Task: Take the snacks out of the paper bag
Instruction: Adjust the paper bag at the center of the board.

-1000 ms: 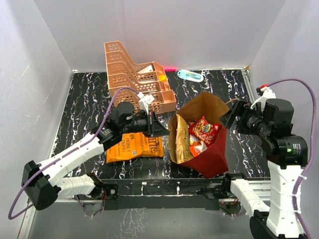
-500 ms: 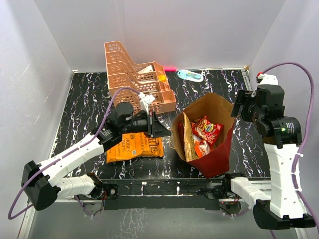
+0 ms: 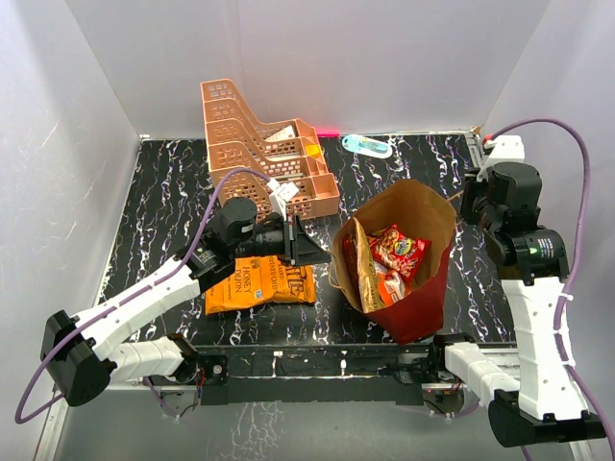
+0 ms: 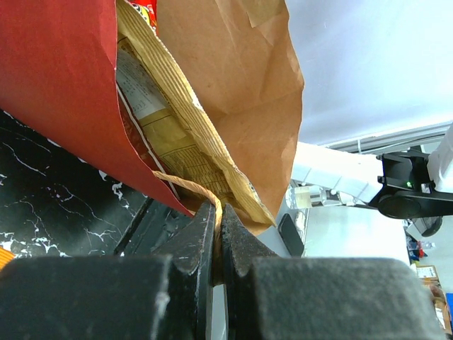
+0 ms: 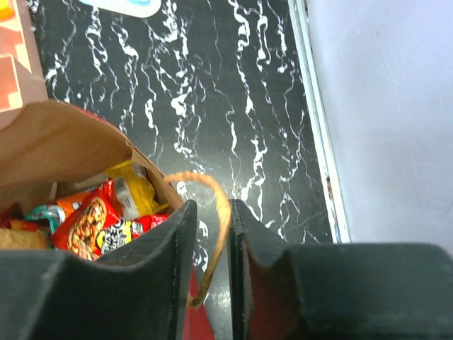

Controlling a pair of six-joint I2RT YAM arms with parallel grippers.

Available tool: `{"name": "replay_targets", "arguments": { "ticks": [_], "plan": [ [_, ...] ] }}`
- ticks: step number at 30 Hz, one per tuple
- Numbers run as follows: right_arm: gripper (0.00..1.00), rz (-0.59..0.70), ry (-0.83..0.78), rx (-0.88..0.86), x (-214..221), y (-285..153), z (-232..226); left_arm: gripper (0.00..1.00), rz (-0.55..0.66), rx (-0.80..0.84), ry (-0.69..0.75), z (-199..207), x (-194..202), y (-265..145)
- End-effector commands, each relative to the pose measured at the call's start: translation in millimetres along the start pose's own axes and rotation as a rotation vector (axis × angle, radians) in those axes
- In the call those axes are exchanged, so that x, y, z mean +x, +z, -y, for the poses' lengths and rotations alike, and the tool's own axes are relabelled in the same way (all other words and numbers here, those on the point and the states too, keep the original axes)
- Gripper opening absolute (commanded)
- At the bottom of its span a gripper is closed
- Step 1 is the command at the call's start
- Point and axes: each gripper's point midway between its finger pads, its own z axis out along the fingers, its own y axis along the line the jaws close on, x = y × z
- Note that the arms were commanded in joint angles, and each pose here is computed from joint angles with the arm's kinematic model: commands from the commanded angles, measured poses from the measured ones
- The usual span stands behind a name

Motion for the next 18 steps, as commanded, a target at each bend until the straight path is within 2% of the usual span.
{"name": "replay_targets", "arguments": {
  "ticks": [1,2,3,7,14,18],
  "plan": [
    [0.21,0.162,-0.076,-0.027,-47.3,6.1,-4.3,0.0,0.014,0.11,0.03,30.5,-2.6,-10.0],
    [0.12,0.159,-0.086,-0.014,-49.8,10.2,-2.6,0.0,0.014,0.115,0.024,31.3,-2.7,-9.8],
    [0.08,0.156,-0.103,0.003,-53.0,15.1,-0.1,0.0,0.013,0.12,0.019,32.5,-2.1,-9.7],
    [0.08,0.208,-0.184,0.067,-82.5,29.3,8.8,0.0,0.025,0.112,-0.011,34.1,-4.3,-5.1],
    [0.08,0.365,-0.309,0.12,-170.0,48.0,14.2,0.0,0.066,0.06,-0.082,30.9,-14.5,15.4],
    [0.08,0.421,-0.354,0.063,-203.5,56.7,1.8,0.0,0.073,0.005,-0.1,16.6,-18.5,31.4]
  ]
}}
